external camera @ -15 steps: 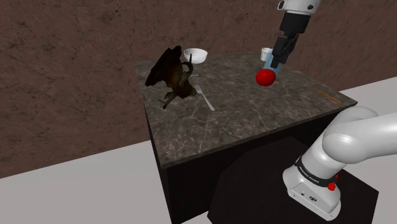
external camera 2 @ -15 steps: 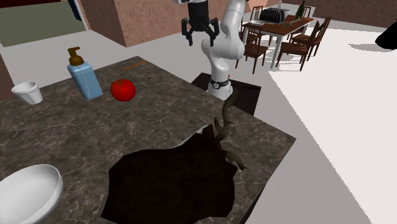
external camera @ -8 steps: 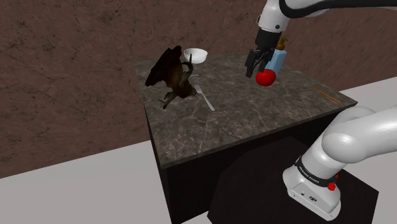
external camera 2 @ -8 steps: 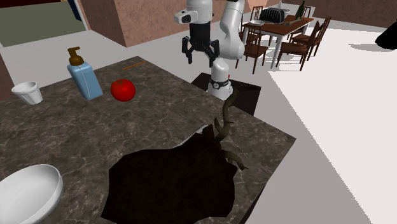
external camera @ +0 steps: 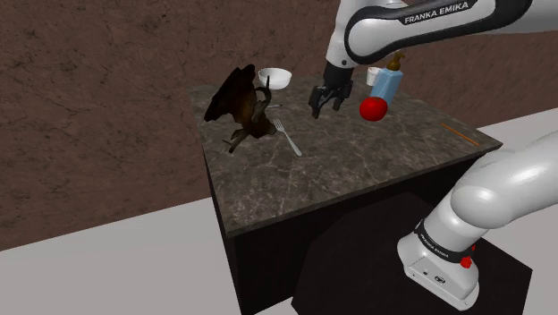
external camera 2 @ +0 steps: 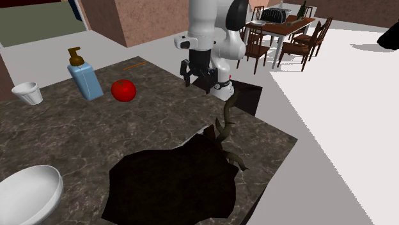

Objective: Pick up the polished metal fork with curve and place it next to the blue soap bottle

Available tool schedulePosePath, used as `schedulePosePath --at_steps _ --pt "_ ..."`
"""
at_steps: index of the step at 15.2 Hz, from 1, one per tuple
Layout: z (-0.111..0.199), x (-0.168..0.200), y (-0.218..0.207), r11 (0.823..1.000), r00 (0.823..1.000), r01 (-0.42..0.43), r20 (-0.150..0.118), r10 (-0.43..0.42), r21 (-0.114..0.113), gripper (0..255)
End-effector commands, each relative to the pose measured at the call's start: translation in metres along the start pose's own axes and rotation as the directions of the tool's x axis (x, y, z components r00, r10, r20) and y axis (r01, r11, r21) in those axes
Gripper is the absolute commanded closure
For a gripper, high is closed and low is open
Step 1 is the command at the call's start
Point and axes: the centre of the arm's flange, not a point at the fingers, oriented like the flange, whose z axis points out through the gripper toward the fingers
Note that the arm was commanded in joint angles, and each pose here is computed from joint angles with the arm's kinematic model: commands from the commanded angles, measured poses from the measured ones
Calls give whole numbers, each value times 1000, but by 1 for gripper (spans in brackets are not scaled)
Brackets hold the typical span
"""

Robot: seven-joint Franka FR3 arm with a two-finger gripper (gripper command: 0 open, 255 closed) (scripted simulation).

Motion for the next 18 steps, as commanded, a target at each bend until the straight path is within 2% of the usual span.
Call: schedulePosePath --at_steps 1,8,16,18 --pt "17 16 -10 1000 999 -28 -24 27 -13 0" --pt "73 78 -33 991 988 -123 -99 116 -58 0" --pt "131 157 -48 967 959 -233 -188 211 -100 0" --pt "140 163 -48 965 957 -240 -194 217 -102 0"
